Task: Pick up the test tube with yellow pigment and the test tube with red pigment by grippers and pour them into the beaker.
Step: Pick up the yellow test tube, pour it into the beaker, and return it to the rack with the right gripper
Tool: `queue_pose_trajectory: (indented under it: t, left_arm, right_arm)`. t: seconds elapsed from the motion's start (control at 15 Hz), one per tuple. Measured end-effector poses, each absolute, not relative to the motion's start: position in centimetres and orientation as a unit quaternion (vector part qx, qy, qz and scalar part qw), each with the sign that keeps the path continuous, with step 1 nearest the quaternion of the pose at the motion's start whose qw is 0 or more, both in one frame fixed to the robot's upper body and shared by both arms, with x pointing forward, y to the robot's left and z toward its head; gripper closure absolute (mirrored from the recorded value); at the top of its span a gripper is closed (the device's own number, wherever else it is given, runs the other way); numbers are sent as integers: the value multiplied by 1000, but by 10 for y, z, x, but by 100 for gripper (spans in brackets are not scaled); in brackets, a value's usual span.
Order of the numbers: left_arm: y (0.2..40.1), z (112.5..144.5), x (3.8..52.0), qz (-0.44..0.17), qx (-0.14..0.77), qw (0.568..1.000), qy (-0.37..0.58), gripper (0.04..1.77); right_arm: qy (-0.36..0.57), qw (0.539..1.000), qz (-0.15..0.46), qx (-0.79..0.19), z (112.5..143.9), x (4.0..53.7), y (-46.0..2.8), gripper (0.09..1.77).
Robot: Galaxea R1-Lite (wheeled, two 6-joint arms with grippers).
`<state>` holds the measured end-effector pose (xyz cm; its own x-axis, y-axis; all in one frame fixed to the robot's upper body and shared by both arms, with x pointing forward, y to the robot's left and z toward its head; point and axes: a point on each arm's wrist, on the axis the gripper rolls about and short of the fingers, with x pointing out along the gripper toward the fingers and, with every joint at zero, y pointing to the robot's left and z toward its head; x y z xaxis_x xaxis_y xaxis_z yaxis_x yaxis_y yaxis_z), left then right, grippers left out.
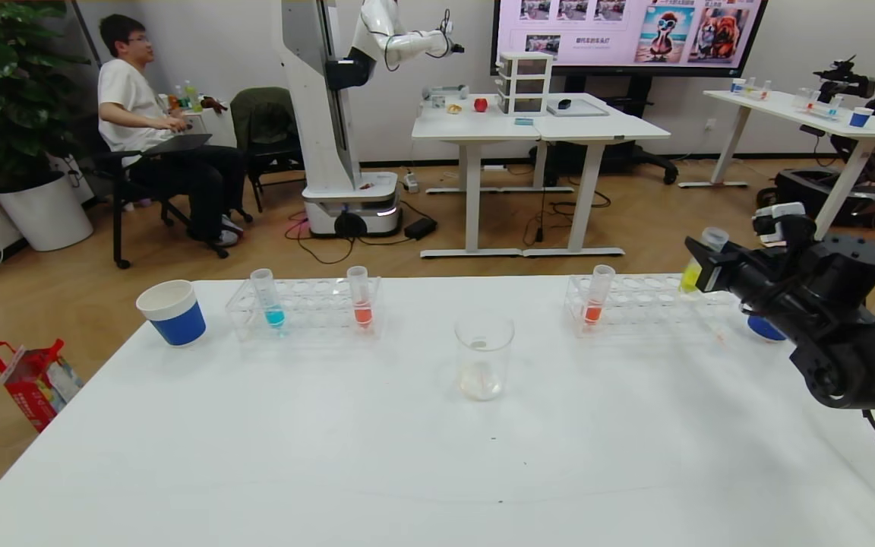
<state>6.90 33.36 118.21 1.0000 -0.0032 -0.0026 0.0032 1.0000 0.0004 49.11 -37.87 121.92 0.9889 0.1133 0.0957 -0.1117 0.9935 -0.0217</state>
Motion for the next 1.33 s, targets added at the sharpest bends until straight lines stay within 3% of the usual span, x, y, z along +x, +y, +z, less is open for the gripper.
queue_pose_trajectory:
  t: [0.4, 1.0, 1.33]
  left_arm:
    - [334, 1182, 69, -2, 0, 1000, 1, 6]
    - [334, 1182, 69, -2, 0, 1000, 1, 6]
    - [334, 1182, 69, -1, 0, 1000, 1, 6]
  right_arm:
    - [-91, 993, 78, -17, 1259, 481, -365, 136]
    - [-167, 949, 254, -90, 1288, 480, -255, 136]
    - [-228, 892, 336, -198, 1276, 487, -192, 136]
